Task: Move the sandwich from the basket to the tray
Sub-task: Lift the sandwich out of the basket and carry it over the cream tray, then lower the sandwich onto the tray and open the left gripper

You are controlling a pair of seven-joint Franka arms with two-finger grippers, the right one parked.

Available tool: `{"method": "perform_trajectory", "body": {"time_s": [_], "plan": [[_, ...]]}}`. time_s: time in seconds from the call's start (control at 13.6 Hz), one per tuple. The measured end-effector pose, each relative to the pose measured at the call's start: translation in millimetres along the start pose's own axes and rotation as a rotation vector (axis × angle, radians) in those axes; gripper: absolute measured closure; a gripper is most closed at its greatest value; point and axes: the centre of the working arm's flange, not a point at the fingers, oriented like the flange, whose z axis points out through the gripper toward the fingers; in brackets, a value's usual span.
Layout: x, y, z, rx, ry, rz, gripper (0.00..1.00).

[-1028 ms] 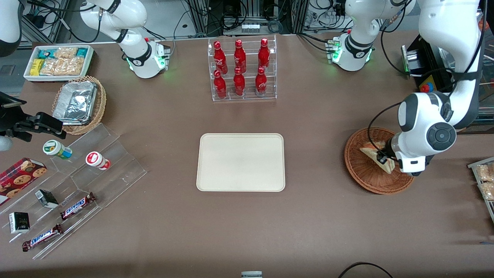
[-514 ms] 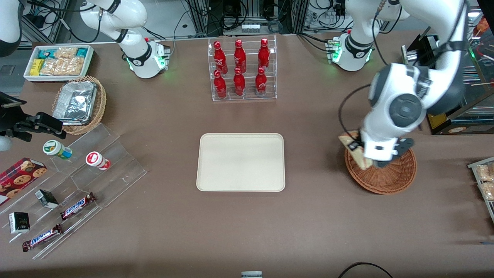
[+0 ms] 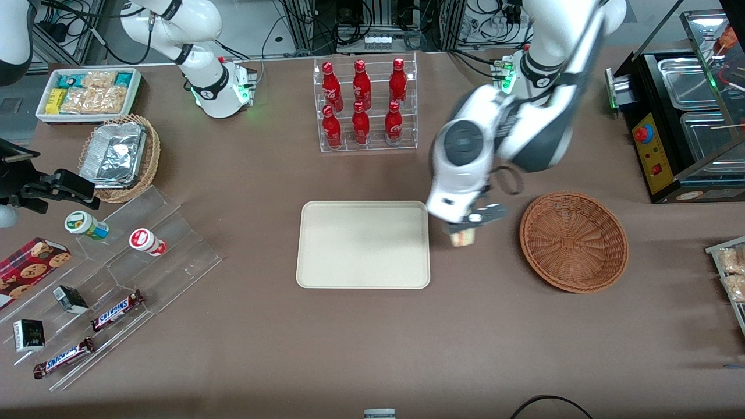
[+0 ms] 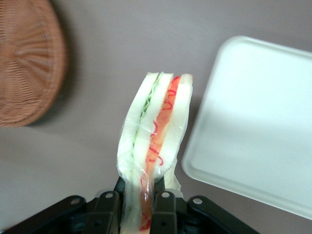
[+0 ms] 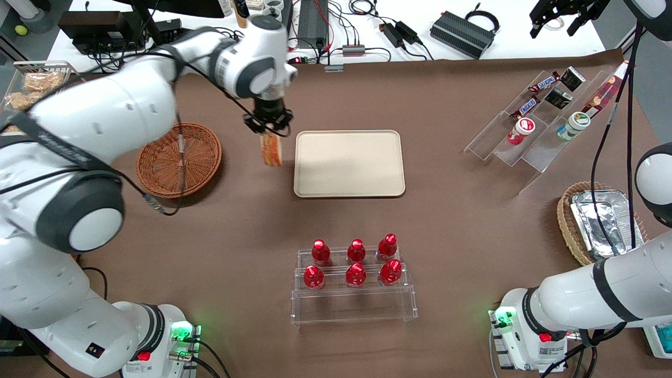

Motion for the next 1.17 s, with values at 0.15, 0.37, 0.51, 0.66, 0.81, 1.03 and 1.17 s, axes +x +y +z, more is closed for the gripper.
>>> {"method": "perform_trajectory", "body": {"time_s": [0.15, 0.37, 0.51, 0.66, 0.81, 1.03, 1.17], "plan": [[-11, 43, 28, -0.037, 0.035, 0.049, 0.76], [-6, 62, 65, -0.05, 0.043, 0.064, 0.76], [-2, 69, 78, -0.067, 0.055, 0.069, 0.76], [1, 76, 88, -0.095, 0.074, 0.072, 0.76], [-1, 80, 99, -0.092, 0.072, 0.078, 0.76], [-6, 92, 112, -0.083, 0.068, 0.094, 0.76], [-3, 98, 114, -0.088, 0.074, 0.096, 0.72]]}}
